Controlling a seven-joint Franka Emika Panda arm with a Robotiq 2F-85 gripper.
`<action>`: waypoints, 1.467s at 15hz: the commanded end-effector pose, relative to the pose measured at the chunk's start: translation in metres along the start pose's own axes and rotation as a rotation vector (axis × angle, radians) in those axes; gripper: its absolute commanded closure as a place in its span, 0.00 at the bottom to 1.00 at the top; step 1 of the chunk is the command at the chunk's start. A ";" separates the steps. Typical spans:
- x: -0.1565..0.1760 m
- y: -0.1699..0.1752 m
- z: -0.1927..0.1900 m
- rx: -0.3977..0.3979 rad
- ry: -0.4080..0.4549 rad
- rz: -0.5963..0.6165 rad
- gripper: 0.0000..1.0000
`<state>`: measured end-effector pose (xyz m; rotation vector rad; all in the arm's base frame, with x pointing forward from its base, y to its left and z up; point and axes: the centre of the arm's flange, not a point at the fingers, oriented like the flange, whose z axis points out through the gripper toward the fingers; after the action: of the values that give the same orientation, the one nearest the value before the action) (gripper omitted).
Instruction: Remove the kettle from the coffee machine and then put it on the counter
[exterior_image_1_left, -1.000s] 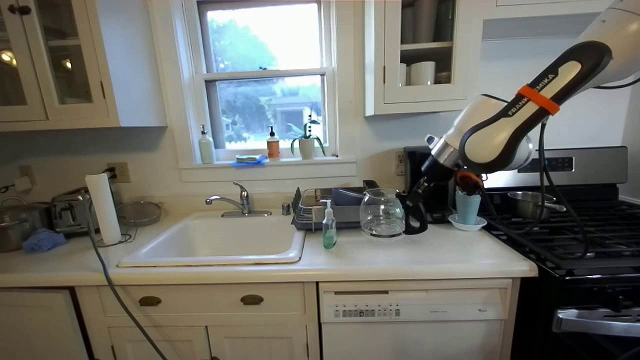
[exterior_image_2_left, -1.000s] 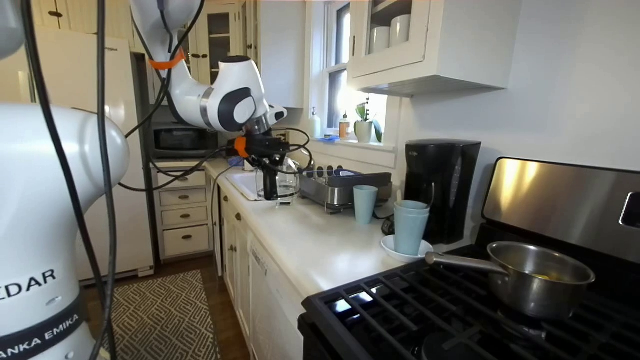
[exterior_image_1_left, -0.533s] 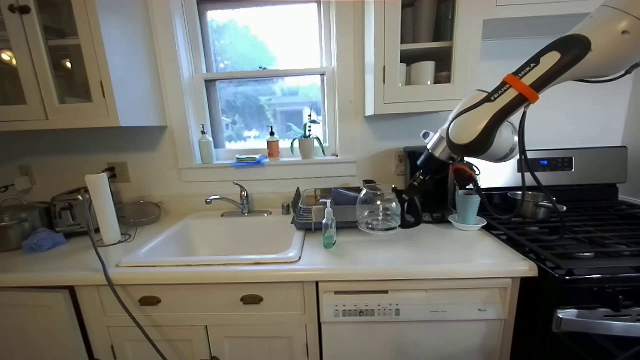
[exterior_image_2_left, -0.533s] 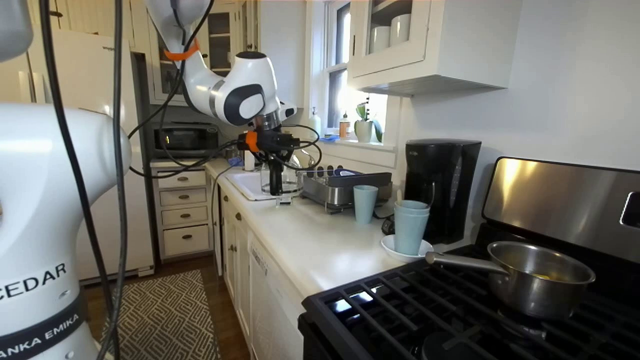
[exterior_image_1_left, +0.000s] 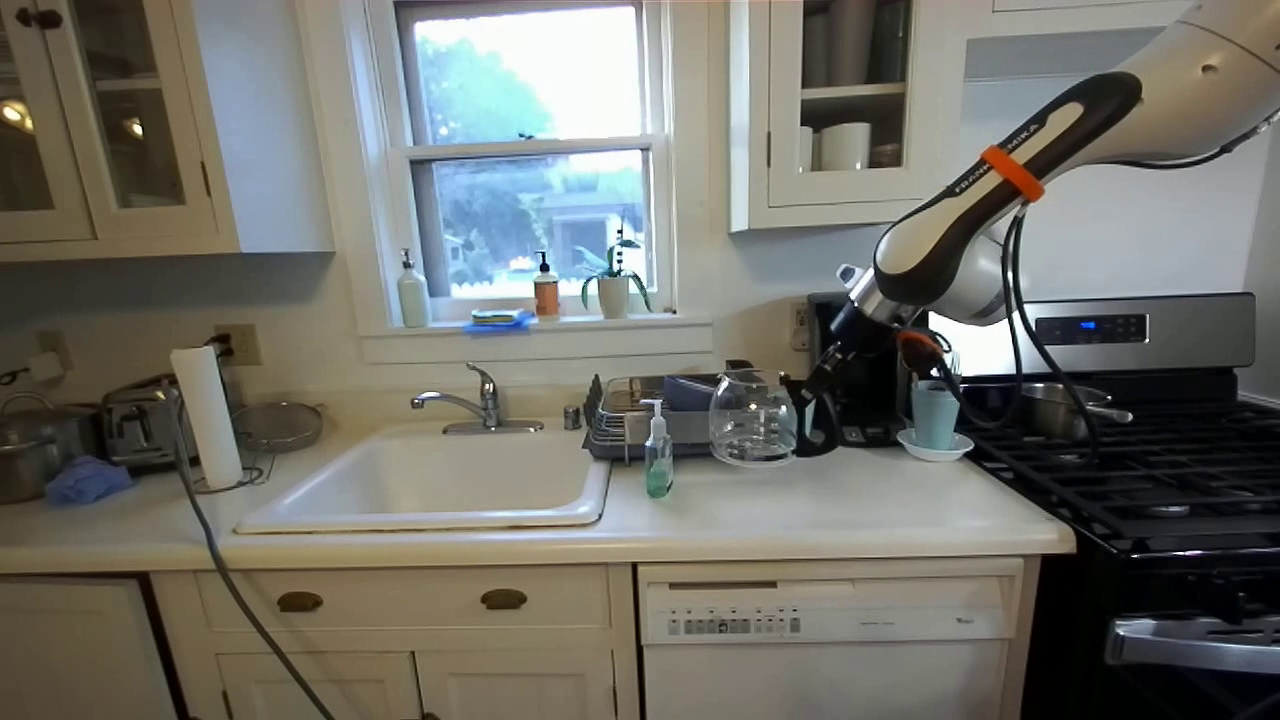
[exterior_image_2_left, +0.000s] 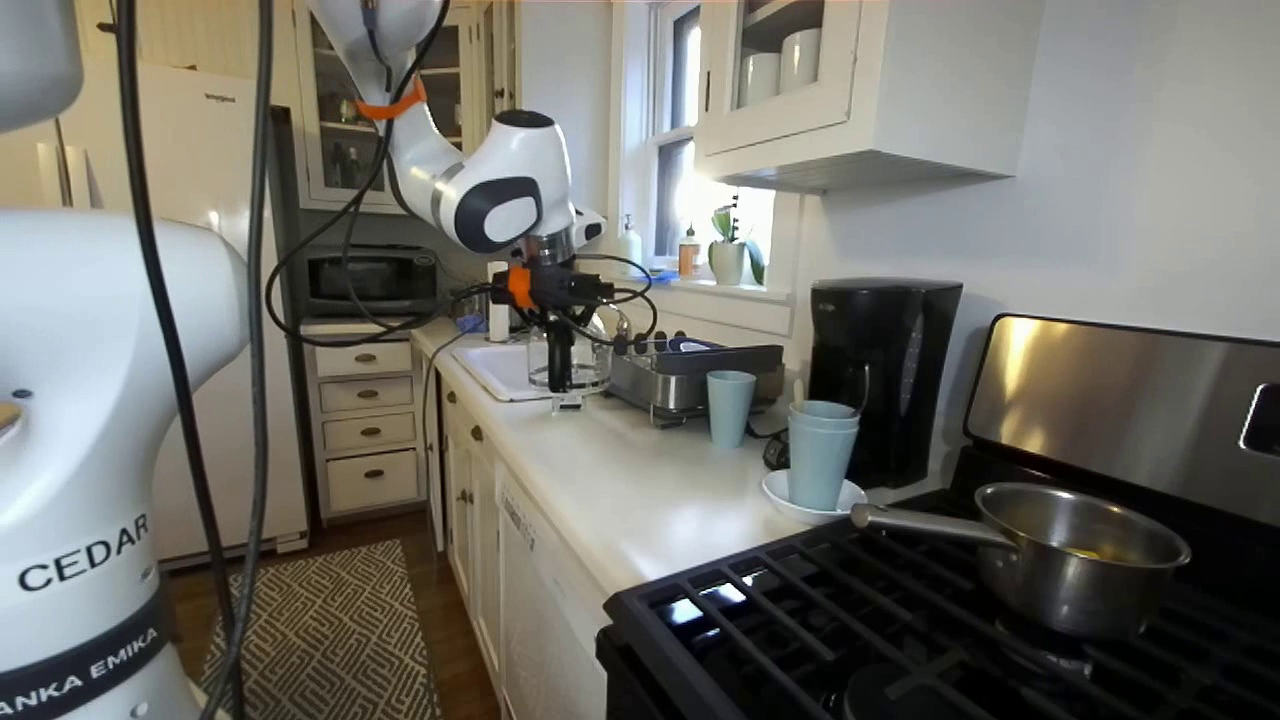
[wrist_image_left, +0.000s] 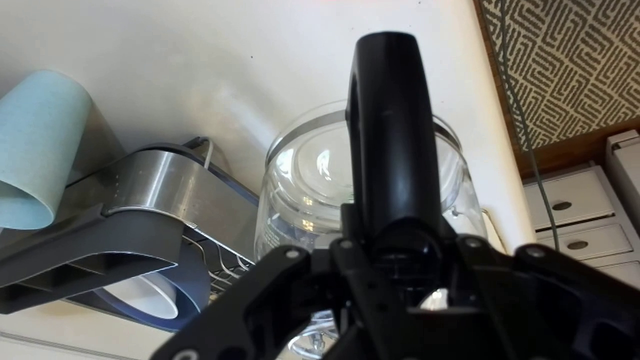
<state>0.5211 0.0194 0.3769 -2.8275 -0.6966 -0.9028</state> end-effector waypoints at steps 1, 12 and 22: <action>0.023 0.025 0.048 0.007 0.016 -0.002 0.92; 0.026 0.032 0.069 0.013 -0.016 -0.018 0.92; 0.034 0.048 0.094 0.077 0.014 -0.014 0.92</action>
<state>0.5770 0.0061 0.3291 -2.8084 -0.7485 -0.8353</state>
